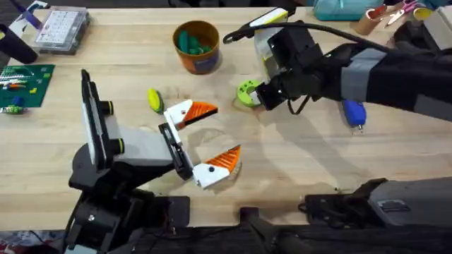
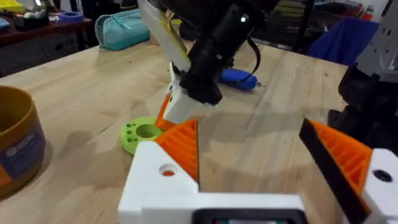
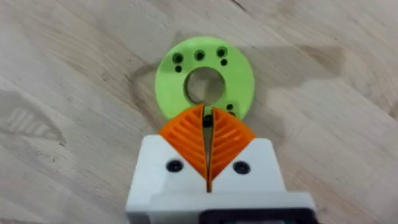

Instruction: Pick up the gripper from the table and insert it into the empty holder that is missing its gripper. Then pick up a screw, insert it into the mounting hole, and use the screwdriver to tighten it. Finally, clean up the table by picking up the vegetable and placing it into the bucket.

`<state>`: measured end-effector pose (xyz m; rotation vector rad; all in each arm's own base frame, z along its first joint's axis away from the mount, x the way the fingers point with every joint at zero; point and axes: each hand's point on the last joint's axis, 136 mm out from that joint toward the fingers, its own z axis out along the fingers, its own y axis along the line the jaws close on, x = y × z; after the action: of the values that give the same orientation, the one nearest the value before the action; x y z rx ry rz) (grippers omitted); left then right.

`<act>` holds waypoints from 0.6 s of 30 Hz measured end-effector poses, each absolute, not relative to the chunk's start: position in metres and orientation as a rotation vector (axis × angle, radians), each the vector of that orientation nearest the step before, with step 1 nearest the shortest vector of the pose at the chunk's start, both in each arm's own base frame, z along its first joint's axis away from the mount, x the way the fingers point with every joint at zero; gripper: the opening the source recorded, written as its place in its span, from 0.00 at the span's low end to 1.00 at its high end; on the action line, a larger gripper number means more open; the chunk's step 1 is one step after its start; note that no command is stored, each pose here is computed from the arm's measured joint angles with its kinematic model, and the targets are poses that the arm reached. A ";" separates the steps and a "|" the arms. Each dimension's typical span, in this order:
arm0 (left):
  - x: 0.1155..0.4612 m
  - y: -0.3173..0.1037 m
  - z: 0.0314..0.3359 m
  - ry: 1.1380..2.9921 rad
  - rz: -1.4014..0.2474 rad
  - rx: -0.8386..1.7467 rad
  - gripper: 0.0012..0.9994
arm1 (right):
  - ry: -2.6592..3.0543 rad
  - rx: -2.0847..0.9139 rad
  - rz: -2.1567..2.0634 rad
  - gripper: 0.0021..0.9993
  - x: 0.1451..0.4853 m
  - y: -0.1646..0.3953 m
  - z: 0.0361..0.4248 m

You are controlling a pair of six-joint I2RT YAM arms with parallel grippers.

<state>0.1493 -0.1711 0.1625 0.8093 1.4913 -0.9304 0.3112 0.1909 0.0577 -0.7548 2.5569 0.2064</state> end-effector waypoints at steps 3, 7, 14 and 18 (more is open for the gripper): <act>0.149 -0.171 0.163 1.491 -0.930 0.809 0.99 | 2.559 -0.755 0.206 0.01 0.311 0.191 0.057; 0.149 -0.171 0.163 1.491 -0.930 0.809 0.99 | 2.559 -0.755 0.206 0.01 0.311 0.191 0.057; 0.149 -0.171 0.163 1.491 -0.930 0.809 0.99 | 2.563 -0.757 0.205 0.00 0.315 0.193 0.052; 0.149 -0.171 0.163 1.491 -0.930 0.809 0.99 | 2.566 -0.757 0.204 0.00 0.315 0.193 0.052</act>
<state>0.1493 -0.1711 0.1625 0.8094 1.4913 -0.9305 0.3150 0.1931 0.0516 -0.7572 2.5656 0.2038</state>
